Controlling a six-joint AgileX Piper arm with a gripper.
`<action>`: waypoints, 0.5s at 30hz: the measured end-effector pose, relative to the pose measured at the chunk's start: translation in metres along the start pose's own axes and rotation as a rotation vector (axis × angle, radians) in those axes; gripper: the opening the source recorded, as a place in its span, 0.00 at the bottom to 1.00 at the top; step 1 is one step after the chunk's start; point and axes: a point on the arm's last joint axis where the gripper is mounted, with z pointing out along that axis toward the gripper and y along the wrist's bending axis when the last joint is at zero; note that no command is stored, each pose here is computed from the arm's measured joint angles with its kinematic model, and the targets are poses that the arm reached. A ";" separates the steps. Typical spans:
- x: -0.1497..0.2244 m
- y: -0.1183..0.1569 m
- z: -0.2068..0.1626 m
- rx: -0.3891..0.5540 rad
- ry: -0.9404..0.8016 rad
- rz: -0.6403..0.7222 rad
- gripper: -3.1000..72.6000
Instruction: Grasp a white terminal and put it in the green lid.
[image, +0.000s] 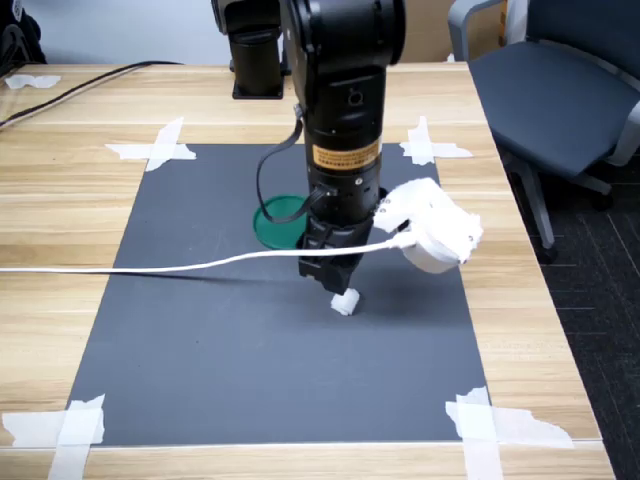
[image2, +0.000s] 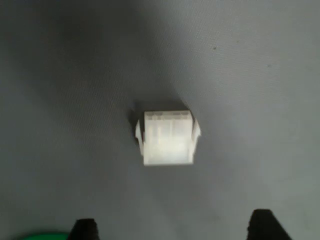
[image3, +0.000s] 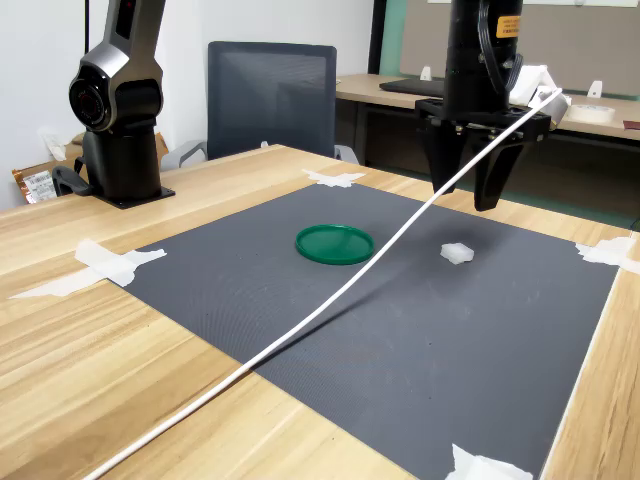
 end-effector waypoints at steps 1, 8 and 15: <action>0.000 0.000 0.003 -0.005 0.005 0.001 0.79; -0.001 -0.001 0.024 -0.041 0.037 0.016 0.79; -0.002 -0.001 0.039 -0.056 0.054 0.025 0.79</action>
